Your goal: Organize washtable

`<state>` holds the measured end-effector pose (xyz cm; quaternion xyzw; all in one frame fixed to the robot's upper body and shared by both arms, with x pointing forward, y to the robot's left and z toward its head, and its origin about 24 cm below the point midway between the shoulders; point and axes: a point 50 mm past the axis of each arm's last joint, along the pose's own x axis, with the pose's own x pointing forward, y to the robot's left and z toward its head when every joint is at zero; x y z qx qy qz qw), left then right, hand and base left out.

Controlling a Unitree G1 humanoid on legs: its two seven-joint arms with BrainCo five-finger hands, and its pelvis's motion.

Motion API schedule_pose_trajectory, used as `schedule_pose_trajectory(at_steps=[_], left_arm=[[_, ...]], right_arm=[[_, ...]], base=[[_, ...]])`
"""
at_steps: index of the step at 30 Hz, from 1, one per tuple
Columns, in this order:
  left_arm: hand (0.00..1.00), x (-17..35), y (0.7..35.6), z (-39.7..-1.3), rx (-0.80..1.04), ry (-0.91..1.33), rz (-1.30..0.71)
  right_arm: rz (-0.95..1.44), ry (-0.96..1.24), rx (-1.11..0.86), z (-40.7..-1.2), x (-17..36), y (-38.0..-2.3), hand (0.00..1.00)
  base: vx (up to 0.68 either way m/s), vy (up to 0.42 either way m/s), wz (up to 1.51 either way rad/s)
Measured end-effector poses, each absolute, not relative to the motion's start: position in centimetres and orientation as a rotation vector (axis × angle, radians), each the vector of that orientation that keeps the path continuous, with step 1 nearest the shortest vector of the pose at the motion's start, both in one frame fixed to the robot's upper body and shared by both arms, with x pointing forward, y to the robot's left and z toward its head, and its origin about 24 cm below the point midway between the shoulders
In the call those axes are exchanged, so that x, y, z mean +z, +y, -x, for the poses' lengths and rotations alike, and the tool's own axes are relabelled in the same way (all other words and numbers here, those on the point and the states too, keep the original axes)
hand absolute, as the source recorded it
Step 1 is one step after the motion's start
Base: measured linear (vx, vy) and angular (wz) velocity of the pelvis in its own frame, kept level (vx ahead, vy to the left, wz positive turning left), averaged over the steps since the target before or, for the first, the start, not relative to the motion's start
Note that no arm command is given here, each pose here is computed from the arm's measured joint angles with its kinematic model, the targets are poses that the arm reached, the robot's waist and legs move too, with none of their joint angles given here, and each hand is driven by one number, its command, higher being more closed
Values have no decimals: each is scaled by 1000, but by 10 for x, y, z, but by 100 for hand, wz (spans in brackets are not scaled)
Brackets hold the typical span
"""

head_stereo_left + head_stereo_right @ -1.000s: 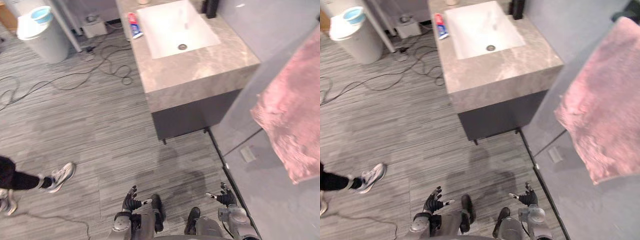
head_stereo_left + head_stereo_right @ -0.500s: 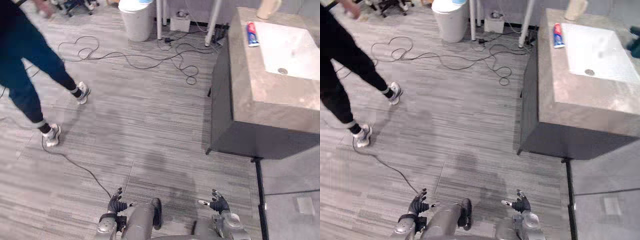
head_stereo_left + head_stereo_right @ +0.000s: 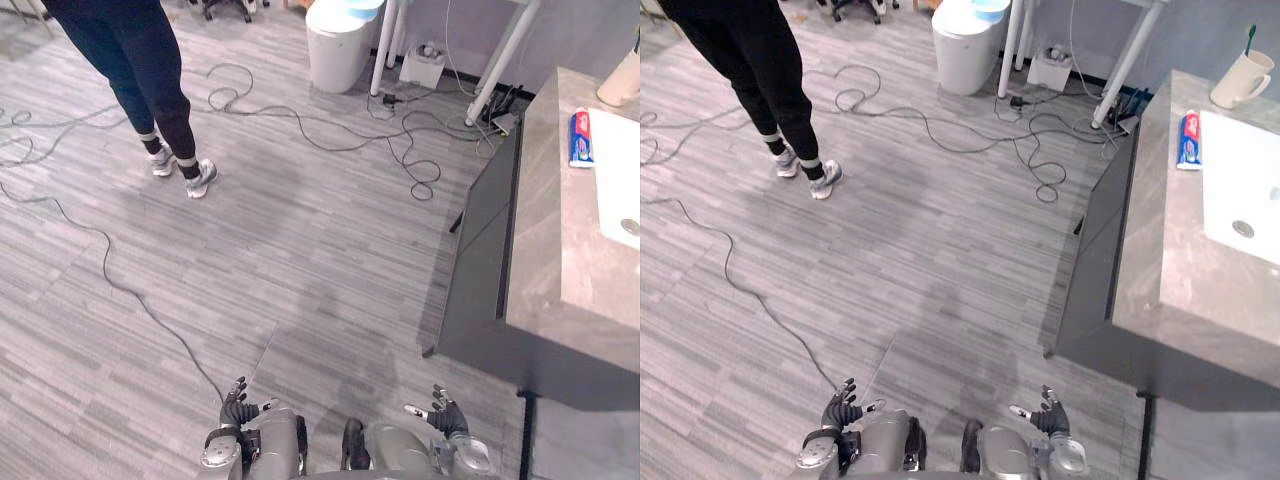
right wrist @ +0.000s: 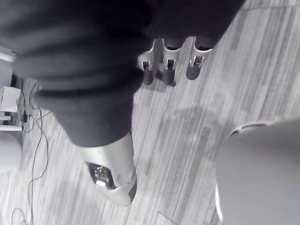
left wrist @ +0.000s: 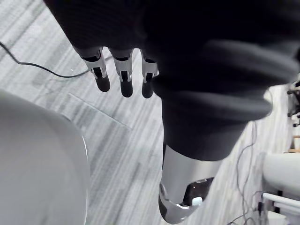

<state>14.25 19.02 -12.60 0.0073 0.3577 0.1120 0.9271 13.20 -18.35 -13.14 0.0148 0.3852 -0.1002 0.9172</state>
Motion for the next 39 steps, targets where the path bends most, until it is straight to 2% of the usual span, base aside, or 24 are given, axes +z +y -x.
schedule_pose_trajectory(at_steps=[6,10,18,25,31,39], left_arm=[[0,-127,184,-140,210,735,-11],[0,-124,194,-145,225,718,-24],[0,-123,181,-146,194,709,-8],[0,-131,191,-132,209,776,-32],[0,-134,179,-130,208,789,31],[0,-125,178,-146,213,722,50]], right_arm=[[-19,813,-223,-131,-134,-188,0],[-71,825,-178,-128,-137,-162,0],[-32,747,-98,-137,-125,-153,0],[38,773,-57,-143,-129,-159,0],[45,767,-117,-142,-127,-177,0],[-27,756,-177,-139,-126,-173,0]], base=[[469,171,-55],[458,216,-92],[324,171,-77],[339,-81,-43],[498,-186,-24],[291,60,-112]])
